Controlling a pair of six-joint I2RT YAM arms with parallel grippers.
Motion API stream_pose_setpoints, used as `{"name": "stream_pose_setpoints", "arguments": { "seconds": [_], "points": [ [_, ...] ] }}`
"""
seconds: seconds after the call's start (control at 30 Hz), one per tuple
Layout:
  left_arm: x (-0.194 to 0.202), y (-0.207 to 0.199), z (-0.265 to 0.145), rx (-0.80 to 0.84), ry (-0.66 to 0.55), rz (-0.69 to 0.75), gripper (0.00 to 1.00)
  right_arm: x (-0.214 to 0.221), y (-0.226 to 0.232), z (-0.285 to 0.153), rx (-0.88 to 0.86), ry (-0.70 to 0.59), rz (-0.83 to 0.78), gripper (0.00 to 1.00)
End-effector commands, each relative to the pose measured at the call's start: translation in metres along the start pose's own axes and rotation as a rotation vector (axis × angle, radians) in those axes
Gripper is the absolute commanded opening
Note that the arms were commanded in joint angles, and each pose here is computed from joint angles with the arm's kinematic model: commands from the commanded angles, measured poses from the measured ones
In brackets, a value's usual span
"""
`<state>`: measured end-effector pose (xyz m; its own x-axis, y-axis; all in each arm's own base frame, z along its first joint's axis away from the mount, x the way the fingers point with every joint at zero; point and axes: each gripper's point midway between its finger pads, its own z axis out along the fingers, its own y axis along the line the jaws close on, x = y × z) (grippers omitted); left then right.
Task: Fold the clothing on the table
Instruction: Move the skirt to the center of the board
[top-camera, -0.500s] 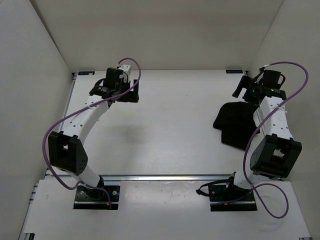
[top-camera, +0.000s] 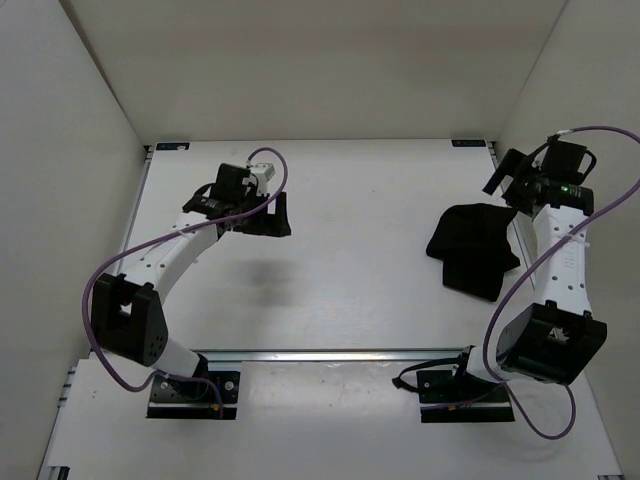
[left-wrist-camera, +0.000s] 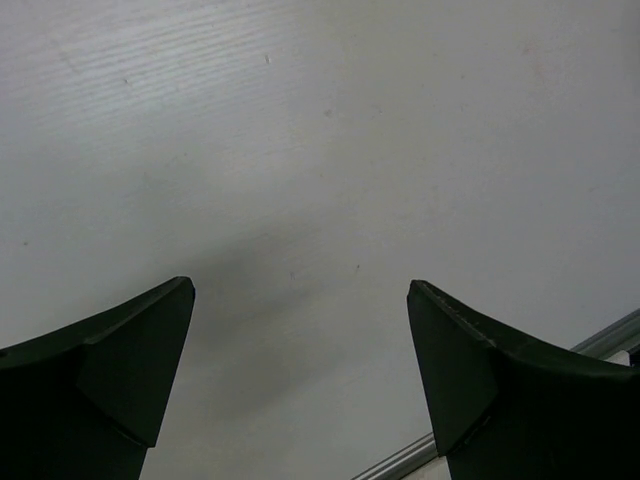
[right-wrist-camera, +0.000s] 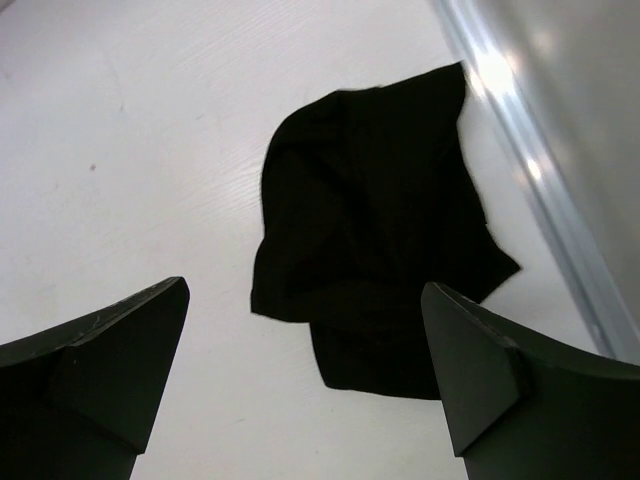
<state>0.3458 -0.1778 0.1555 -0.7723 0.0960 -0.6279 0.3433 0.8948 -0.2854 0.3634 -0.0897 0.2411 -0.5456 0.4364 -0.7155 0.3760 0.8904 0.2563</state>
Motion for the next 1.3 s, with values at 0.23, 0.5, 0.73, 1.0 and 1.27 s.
{"name": "stream_pose_setpoints", "arguments": {
  "seconds": [0.23, 0.5, 0.73, 1.0, 1.27],
  "points": [
    [-0.012, -0.022, -0.007, 0.139, -0.055, -0.006, 0.99, -0.002, -0.039, 0.038, 0.140, 0.056, 0.064, 0.99],
    [-0.031, -0.010, -0.023, 0.097, -0.072, 0.029, 0.98, 0.073, -0.043, 0.105, 0.201, 0.311, -0.001, 0.98],
    [-0.017, 0.001, -0.023, 0.042, -0.018, 0.083, 0.99, 0.092, -0.033, 0.105, 0.184, 0.336, -0.075, 0.99],
    [-0.030, -0.022, -0.013, 0.145, -0.030, 0.091, 0.99, 0.089, -0.021, 0.072, 0.084, 0.282, 0.035, 1.00],
    [-0.015, -0.031, -0.007, 0.211, -0.009, 0.065, 0.99, 0.131, -0.030, 0.066, 0.115, 0.348, 0.086, 0.99]
  ]
}}
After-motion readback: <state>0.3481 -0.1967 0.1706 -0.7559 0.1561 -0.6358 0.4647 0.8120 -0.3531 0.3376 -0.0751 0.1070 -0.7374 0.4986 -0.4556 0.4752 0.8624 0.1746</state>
